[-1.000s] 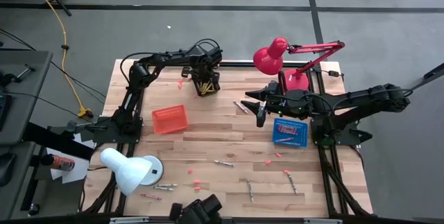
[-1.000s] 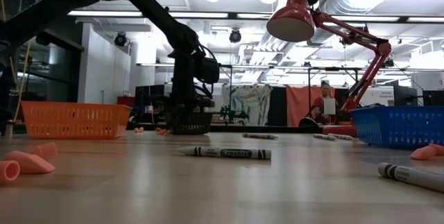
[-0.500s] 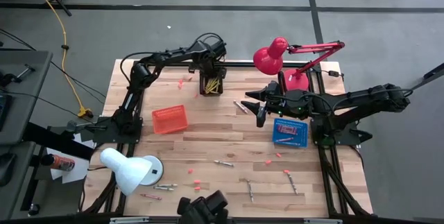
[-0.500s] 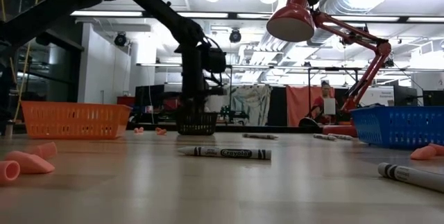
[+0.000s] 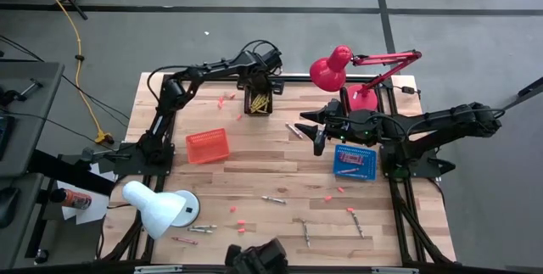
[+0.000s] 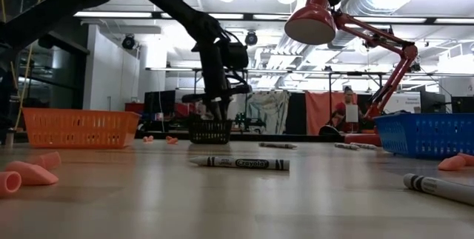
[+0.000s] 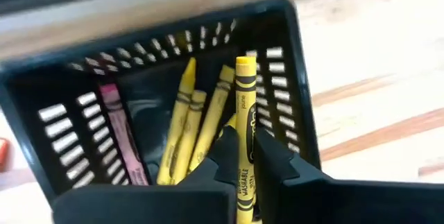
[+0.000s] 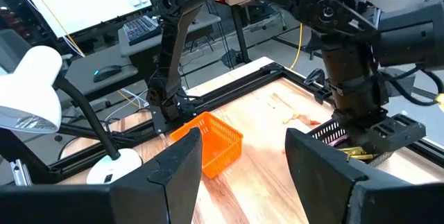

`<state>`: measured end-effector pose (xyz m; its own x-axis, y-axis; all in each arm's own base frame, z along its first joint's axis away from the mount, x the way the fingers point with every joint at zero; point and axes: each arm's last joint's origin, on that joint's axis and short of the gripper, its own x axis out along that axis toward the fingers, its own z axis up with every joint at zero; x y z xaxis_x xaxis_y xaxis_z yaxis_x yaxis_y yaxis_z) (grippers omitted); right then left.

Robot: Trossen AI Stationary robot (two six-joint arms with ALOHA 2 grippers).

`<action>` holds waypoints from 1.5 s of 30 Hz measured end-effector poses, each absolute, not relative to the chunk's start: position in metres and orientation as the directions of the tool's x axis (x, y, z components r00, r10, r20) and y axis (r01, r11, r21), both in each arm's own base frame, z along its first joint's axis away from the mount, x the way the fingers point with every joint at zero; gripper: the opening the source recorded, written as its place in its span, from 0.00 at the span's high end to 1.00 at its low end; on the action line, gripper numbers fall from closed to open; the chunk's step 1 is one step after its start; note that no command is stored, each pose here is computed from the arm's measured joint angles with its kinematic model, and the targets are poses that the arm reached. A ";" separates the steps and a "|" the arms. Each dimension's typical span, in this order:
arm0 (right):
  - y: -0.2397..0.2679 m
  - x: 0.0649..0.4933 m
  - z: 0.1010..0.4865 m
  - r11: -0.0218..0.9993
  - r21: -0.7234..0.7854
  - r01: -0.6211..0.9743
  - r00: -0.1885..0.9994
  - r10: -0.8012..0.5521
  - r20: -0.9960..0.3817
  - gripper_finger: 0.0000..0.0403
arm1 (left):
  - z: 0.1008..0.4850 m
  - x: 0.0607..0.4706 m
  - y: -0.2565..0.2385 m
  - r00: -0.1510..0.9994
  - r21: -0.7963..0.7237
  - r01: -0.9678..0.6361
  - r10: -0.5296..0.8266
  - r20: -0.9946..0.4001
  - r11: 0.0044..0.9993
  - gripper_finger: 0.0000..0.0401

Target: Sort crayons

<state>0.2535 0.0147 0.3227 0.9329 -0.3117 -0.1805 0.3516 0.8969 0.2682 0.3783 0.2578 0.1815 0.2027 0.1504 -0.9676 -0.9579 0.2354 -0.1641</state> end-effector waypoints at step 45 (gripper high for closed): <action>0.015 0.253 0.322 0.895 0.268 0.356 0.930 -0.312 -0.192 0.51 | 0.140 0.336 0.267 -0.041 0.069 -0.984 0.167 -0.985 0.163 0.77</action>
<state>0.2533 0.0146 0.3215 0.9304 -0.3122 -0.1921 0.3558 0.8953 0.2682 0.3365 0.2670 0.1400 -0.0414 0.1671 -0.9851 -0.9842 0.1631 0.0690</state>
